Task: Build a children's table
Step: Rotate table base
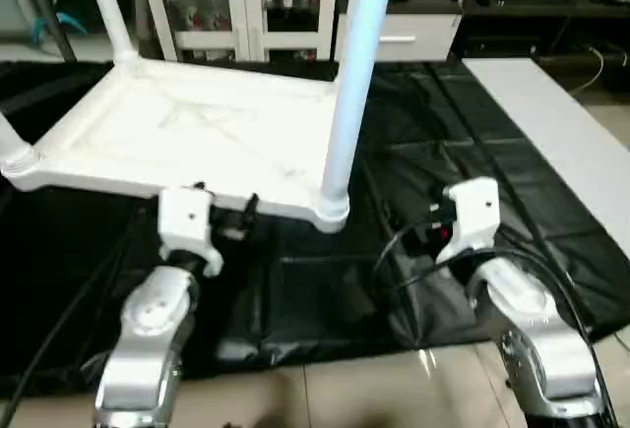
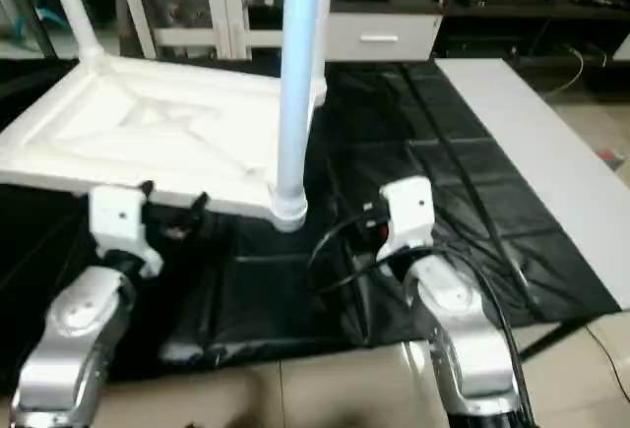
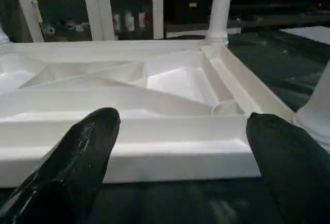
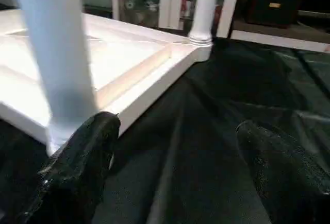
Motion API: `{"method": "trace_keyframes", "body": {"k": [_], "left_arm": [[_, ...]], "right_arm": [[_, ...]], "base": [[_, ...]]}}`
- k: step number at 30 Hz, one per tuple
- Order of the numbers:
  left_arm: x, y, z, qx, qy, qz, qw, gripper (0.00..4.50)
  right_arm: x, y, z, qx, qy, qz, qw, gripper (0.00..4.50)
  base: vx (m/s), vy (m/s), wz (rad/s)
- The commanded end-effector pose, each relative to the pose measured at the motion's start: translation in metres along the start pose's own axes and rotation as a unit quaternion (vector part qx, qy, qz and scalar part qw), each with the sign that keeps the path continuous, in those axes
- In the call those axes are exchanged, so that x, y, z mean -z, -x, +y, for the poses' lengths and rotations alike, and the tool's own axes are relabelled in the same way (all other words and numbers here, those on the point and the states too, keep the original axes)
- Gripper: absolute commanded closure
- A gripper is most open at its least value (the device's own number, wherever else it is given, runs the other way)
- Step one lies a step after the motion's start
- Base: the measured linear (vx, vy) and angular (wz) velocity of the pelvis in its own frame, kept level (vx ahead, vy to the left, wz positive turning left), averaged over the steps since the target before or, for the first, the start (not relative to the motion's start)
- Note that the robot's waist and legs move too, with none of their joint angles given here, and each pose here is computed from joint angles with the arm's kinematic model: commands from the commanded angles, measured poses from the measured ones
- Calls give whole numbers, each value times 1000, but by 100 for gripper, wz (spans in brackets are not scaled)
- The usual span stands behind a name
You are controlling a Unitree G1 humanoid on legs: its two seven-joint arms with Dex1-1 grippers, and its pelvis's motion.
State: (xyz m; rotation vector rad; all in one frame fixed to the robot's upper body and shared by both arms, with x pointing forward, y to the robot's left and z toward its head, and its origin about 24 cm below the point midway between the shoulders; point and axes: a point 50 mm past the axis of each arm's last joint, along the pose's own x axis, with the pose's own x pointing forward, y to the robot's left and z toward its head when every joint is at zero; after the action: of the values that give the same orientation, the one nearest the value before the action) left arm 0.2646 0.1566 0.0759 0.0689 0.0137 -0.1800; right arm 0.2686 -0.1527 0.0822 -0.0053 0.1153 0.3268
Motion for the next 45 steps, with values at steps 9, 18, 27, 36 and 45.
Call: {"method": "trace_keyframes", "body": {"k": [9,18,27,36,45], "left_arm": [[-1,2,-7,12,-16,13,1000,6],[1,7,-6,7,-14,17,1000,6],[6,30,0,70,7,11,997,6],[7,46,2,186,-8,40,982,6],[0,49,-4,265,-31,52,962,6]], "right_arm": [[-1,2,-6,-1,-7,-3,1000,46],[2,7,-3,-27,-11,-1,1000,46],[11,2,-25,-51,53,68,995,46],[39,-5,-32,-101,98,179,974,46],[39,-33,7,-168,86,160,969,46]], "base": [[137,7,36],[143,-27,4],[93,4,-8],[-53,-16,3],[-24,5,0]]}}
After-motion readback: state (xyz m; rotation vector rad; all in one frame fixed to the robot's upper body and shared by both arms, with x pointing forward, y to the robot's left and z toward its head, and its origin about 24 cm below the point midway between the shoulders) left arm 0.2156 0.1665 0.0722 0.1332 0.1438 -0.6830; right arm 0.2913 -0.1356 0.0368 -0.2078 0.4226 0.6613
